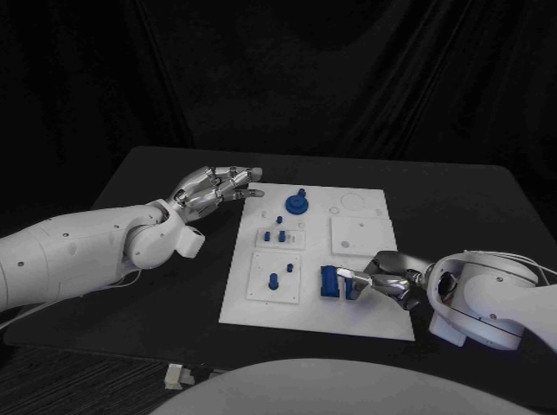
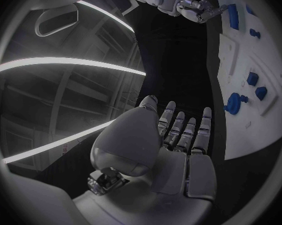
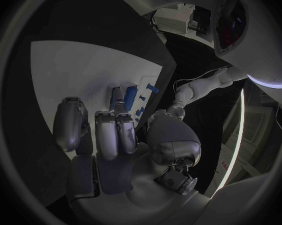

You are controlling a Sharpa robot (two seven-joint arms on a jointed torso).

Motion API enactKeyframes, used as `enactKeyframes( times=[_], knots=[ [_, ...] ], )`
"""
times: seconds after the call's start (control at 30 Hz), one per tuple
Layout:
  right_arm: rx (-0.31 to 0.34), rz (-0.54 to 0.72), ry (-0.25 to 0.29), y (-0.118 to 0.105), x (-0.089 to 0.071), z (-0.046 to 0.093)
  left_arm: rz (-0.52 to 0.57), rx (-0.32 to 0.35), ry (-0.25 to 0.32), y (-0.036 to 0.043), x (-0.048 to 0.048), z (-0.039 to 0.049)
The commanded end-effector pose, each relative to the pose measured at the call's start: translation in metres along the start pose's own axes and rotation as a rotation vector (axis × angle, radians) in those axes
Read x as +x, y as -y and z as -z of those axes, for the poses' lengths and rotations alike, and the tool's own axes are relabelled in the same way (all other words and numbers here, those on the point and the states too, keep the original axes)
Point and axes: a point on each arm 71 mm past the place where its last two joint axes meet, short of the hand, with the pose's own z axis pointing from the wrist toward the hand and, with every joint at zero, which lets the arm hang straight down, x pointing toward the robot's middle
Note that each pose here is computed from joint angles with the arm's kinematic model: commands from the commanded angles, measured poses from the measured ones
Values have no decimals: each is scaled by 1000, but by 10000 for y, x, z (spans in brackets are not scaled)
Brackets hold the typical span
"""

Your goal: Assemble the parts on the task board

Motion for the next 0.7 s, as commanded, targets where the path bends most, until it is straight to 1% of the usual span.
enactKeyframes(
  times=[0.03, 0.2, 0.27, 0.37, 0.47, 0.5, 0.53, 0.6, 0.7],
  knots=[
    [24, 9, -16, 25, 33, -6, 21, 58, -10, 34, 16, -4],
    [17, 5, -8, 35, 28, 5, 21, 56, -9, 32, 9, 2],
    [5, -2, 8, 36, 14, 17, 21, 56, -8, 33, 4, 7],
    [-33, -24, 63, 32, -30, 57, 18, 58, -4, 38, -2, 21],
    [-113, -89, 180, -6, -171, 132, 13, 64, 6, 51, -10, 42],
    [-147, -123, 229, -31, -245, 164, 10, 67, 10, 57, -11, 51],
    [-169, -146, 259, -48, -294, 185, 9, 69, 12, 61, -11, 57],
    [-244, -239, 355, -113, -480, 260, 3, 77, 22, 76, -7, 77],
    [-334, -366, 464, -191, -727, 349, -6, 92, 34, 103, 12, 102]
  ],
)
